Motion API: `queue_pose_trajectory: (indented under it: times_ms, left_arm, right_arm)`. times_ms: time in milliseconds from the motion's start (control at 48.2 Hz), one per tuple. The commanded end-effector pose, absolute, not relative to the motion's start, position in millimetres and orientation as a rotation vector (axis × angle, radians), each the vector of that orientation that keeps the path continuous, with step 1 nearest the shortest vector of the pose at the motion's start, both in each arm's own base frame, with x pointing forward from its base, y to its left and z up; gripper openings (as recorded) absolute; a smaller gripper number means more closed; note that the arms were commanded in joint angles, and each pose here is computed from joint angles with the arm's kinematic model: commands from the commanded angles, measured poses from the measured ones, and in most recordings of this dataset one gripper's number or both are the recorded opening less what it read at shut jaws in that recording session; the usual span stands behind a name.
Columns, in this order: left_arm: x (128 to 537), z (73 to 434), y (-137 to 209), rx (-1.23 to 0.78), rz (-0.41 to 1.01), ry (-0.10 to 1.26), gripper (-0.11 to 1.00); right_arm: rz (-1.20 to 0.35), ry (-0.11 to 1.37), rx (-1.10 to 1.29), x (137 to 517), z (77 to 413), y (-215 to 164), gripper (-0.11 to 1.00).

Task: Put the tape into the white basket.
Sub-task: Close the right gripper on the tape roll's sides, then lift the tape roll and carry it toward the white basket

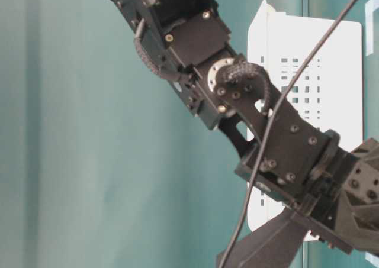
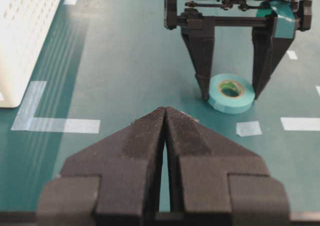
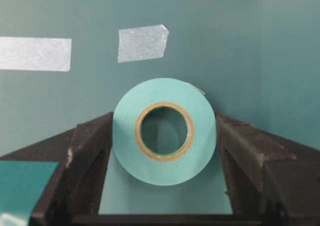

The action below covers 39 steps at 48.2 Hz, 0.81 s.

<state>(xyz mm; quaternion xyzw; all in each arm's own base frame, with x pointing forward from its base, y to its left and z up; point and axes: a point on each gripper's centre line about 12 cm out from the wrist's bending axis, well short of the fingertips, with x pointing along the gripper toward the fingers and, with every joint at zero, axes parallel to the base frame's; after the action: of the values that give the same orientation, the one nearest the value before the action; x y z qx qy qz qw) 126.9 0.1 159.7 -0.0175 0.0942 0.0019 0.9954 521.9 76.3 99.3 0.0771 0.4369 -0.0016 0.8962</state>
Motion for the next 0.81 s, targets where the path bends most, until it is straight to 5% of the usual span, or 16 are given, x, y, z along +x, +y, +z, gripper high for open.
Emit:
queue_pose_trajectory:
  times_ms: [0,789]
  left_arm:
    - [128,164,0,-0.034,0.007,0.181,-0.11]
    - [128,164,0,-0.035,0.007,0.181,-0.11]
  right_arm:
    - [0.013,0.834,0.161,526,136,79,0.68]
    - [-0.002,0.822,0.160,497,231,75,0.68]
